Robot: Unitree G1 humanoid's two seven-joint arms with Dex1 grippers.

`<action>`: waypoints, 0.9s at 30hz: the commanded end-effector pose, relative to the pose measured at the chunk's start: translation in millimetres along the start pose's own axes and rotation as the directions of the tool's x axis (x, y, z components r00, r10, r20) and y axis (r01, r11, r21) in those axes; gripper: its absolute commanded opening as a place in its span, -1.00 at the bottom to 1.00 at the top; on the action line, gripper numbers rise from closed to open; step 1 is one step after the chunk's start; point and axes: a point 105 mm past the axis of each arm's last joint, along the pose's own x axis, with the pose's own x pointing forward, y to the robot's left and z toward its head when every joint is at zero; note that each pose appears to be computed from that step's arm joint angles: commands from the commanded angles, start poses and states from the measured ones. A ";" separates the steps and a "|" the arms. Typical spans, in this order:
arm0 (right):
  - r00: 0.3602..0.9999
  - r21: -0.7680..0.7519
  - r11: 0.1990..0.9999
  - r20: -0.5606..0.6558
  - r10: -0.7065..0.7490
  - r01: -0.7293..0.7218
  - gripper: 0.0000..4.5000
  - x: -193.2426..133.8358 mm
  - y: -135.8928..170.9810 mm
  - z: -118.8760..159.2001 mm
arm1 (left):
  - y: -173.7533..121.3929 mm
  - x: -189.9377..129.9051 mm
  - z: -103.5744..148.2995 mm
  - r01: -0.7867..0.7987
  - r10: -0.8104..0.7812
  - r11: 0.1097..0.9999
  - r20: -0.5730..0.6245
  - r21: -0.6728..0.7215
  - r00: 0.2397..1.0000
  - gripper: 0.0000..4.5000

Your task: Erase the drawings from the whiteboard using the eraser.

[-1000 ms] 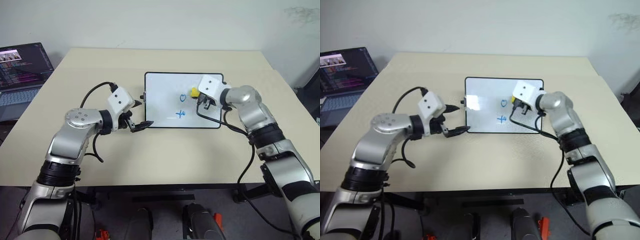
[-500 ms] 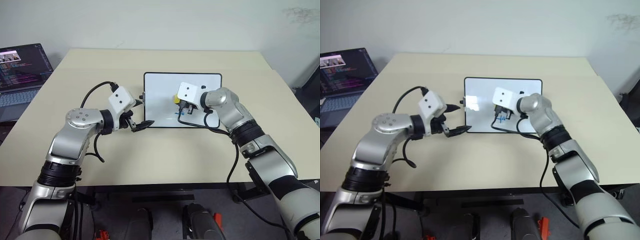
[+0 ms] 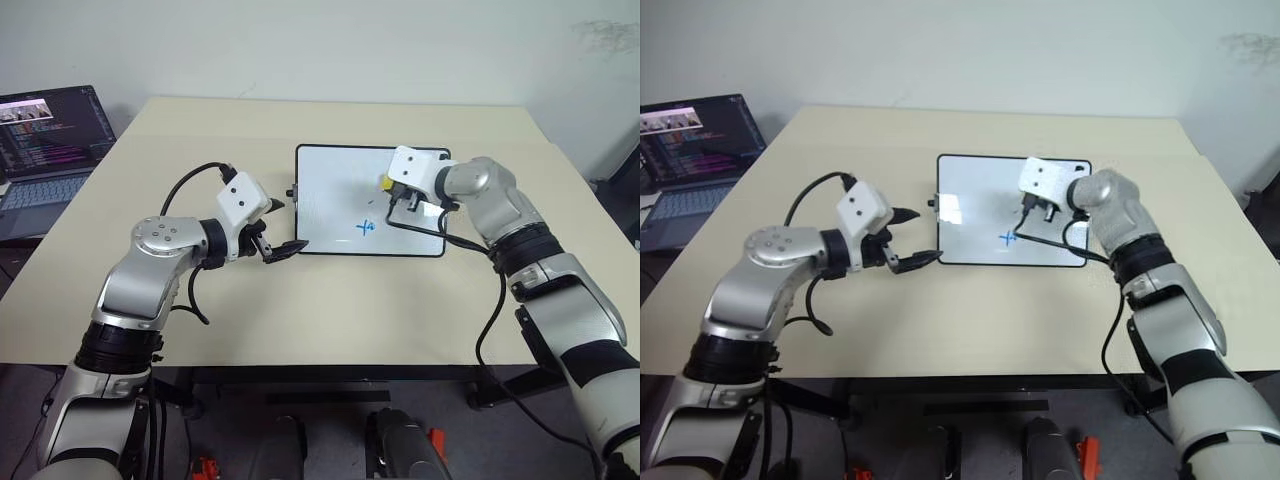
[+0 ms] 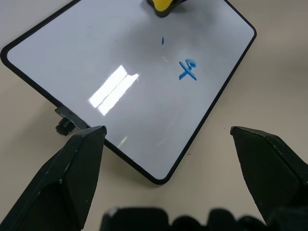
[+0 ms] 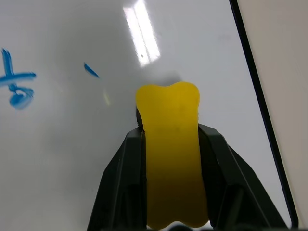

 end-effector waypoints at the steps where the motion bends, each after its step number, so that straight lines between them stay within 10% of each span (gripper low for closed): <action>1: 1.000 -0.002 1.000 -0.016 0.004 -0.004 -0.52 1.3 0.3 -0.8 | 2.6 -2.7 15.7 -0.012 0.010 0.999 0.043 0.047 0.999 1.00; 13: 0.980 -0.087 0.986 0.122 0.156 -0.146 -0.52 20.9 55.6 58.2 | 3.1 -3.0 13.6 -0.019 0.018 0.999 0.039 0.042 0.999 1.00; 27: 0.992 -0.054 0.998 -0.124 -0.016 0.010 -0.52 -5.4 -5.8 -30.3 | 4.4 -2.1 10.7 -0.022 0.021 0.999 0.036 0.037 0.999 1.00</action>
